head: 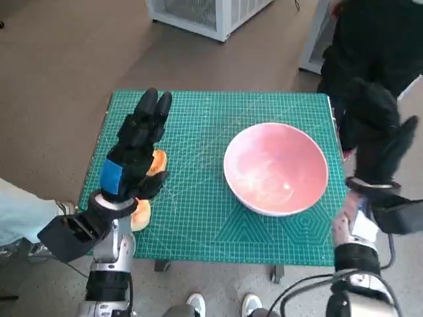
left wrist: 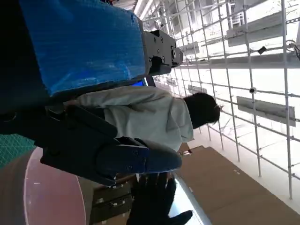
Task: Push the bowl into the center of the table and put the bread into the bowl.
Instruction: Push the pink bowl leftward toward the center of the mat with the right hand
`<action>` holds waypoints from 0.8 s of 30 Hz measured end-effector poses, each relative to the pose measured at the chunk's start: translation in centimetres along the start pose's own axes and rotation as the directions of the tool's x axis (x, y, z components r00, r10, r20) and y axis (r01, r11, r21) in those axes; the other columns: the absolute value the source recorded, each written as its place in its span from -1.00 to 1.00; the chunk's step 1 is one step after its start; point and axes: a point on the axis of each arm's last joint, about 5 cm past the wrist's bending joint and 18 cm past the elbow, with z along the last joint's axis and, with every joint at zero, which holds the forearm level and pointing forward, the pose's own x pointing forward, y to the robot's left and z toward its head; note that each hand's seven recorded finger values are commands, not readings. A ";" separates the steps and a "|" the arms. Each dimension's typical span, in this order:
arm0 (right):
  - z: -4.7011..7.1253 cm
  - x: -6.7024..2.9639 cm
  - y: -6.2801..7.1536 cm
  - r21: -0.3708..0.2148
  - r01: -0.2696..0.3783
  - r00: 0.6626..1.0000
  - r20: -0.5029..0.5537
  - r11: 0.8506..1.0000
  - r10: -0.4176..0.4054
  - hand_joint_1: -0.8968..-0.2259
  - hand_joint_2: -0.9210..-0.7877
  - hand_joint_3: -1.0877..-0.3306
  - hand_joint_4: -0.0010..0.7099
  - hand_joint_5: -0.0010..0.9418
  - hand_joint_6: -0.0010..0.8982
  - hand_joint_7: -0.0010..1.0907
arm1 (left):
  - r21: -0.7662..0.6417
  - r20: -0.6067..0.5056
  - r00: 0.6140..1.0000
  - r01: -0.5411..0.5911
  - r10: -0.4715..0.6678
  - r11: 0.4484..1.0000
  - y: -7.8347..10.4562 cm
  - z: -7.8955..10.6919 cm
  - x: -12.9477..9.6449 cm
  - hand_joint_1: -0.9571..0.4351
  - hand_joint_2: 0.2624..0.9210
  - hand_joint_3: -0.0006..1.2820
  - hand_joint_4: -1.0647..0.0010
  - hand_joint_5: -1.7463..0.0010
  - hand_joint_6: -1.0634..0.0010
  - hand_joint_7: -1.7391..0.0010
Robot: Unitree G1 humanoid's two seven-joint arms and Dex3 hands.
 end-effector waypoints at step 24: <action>-3.4 -2.72 1.3 0.045 0.144 0.884 -0.456 0.989 -0.108 -0.24 -1.00 -0.53 -0.50 -1.00 -0.68 -0.40 | 0.005 -0.005 1.000 -0.013 0.013 1.000 0.1 0.1 -0.5 -0.62 1.00 -0.53 0.86 1.00 0.70 0.96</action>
